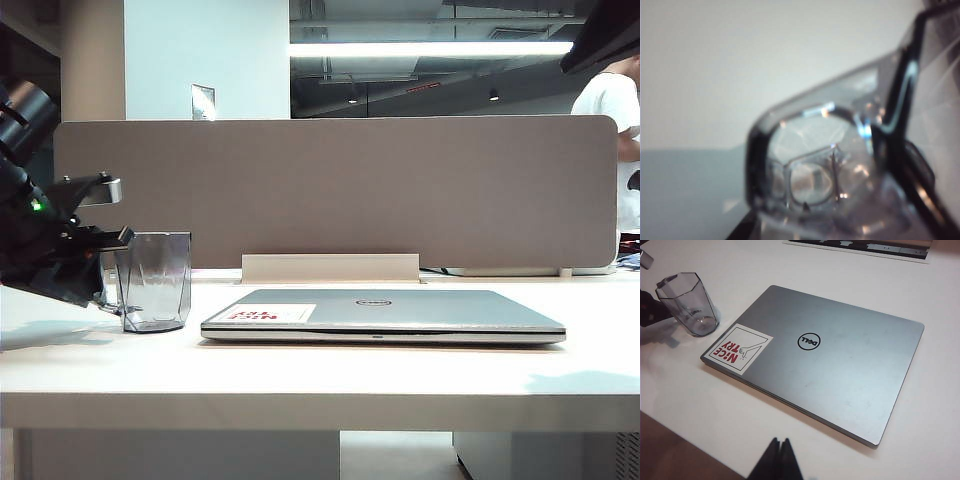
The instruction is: Pick up the water cup and place it on the left side of the laptop.
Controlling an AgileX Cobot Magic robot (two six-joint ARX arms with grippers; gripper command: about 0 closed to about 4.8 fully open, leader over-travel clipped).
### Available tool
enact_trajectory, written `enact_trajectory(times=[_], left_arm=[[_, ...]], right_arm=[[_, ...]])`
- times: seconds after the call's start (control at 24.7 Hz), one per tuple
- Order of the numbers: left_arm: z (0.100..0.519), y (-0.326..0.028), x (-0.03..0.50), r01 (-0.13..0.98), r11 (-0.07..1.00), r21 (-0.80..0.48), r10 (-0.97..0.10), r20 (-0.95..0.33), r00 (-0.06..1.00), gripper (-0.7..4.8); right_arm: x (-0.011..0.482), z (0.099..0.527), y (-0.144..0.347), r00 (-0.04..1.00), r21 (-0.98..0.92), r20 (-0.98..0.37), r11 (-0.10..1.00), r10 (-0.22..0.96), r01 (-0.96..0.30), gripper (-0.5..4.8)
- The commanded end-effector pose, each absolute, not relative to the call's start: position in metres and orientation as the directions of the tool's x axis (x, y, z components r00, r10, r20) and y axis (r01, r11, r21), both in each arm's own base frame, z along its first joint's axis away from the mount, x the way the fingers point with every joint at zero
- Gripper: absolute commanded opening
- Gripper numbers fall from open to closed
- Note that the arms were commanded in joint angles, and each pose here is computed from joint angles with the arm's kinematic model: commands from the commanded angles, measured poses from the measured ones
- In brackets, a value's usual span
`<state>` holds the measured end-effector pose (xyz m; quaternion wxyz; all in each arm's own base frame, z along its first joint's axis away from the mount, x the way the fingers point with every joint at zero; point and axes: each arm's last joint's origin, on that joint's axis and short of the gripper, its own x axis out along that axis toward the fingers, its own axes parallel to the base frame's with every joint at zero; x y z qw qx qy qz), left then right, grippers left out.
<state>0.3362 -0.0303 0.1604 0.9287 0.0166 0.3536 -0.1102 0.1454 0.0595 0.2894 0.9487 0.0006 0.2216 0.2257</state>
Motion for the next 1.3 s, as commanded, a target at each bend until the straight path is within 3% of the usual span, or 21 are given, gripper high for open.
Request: enact_trajectory(times=[0.04,0.28,0.61,0.81,1.09,1.3], left_arm=[[0.171,-0.030,0.327,0.249,0.968,-0.019,-0.193,-0.688,0.700,0.94],[0.194,-0.029,0.308,0.278,0.961,-0.003,-0.196,-0.715,0.671,0.90],[0.226,-0.029,0.283,0.337,0.940,-0.045,-0.280,-0.666,0.691,0.83],[0.229,-0.027,0.254,0.341,0.940,-0.027,-0.282,-0.626,0.727,0.78],[0.236,-0.025,0.234,0.334,0.942,-0.030,-0.286,-0.595,0.751,0.74],[0.227,-0.026,0.221,0.352,0.928,-0.118,-0.350,-0.599,0.721,0.74]], right_arm=[[0.146,0.292,0.060,0.808,0.099,-0.402,0.898,0.430,-0.429,-0.06],[0.146,0.292,0.060,0.810,0.093,-0.402,0.899,0.426,-0.427,-0.06],[0.147,0.272,0.055,0.881,0.049,-0.358,0.948,0.310,-0.314,-0.06],[0.132,0.243,0.045,0.931,0.051,-0.315,0.983,0.184,-0.176,-0.06],[0.118,0.218,0.038,0.956,0.069,-0.265,0.992,0.125,-0.110,-0.06],[0.114,0.196,0.037,0.948,0.066,-0.295,0.993,0.116,-0.101,-0.06]])
